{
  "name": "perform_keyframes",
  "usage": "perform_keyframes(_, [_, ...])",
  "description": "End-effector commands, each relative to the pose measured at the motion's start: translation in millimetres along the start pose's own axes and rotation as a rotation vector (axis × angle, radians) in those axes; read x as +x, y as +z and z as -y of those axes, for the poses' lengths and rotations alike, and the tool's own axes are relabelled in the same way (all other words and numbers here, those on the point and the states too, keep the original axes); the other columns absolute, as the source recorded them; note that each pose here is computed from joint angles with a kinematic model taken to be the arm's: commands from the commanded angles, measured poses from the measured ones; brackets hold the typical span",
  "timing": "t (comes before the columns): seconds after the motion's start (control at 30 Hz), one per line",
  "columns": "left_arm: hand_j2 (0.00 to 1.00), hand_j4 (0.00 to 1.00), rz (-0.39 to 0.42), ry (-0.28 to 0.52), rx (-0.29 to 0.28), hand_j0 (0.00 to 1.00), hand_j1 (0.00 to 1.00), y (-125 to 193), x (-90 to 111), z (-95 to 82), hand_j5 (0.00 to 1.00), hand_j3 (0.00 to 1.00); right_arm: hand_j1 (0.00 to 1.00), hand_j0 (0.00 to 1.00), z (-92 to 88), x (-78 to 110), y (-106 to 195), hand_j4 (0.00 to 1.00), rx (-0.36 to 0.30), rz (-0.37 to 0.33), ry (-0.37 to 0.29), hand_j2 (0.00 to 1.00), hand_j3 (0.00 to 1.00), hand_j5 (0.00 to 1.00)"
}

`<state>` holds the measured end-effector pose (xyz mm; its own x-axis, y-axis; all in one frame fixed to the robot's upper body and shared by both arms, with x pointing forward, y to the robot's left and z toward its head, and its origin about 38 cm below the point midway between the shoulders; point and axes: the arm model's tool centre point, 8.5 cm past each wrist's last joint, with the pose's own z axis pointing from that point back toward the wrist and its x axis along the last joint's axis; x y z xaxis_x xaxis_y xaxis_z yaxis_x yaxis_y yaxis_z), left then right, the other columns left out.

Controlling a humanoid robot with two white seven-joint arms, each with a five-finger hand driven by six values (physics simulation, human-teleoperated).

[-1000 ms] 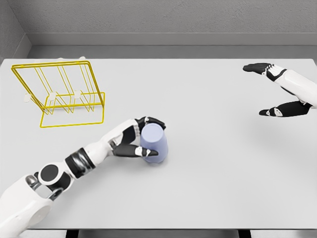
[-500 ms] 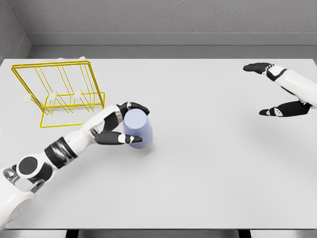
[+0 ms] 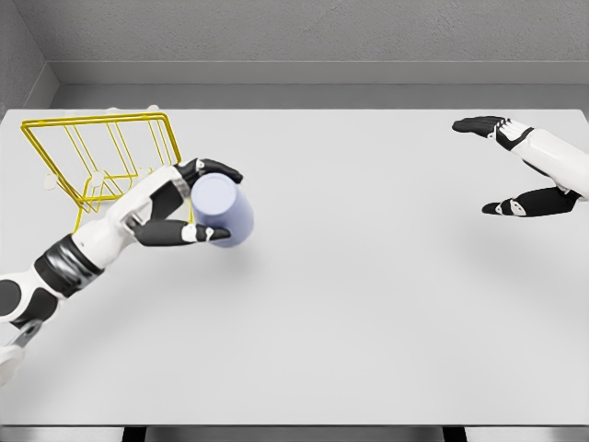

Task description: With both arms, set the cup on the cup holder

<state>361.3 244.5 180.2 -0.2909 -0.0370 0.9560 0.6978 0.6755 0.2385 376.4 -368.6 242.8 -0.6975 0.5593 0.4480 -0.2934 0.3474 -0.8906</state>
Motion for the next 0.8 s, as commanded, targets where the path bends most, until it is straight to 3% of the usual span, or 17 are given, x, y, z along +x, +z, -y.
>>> perform_keyframes(0.0, [0.67,0.67,0.008,-0.016,0.013,0.67,0.67,3,6,-7.7,0.67,0.67,1.0,1.0,0.7,-0.1,0,1.0,-0.005,0.001,-0.007,1.0,1.0,1.0])
perform_keyframes(0.77, [0.68,0.68,0.011,-0.095,0.094,0.68,0.68,20,28,-49.8,0.68,0.68,1.0,1.0,-0.1,-1.4,1,1.0,-0.005,-0.003,-0.009,1.0,1.0,1.0])
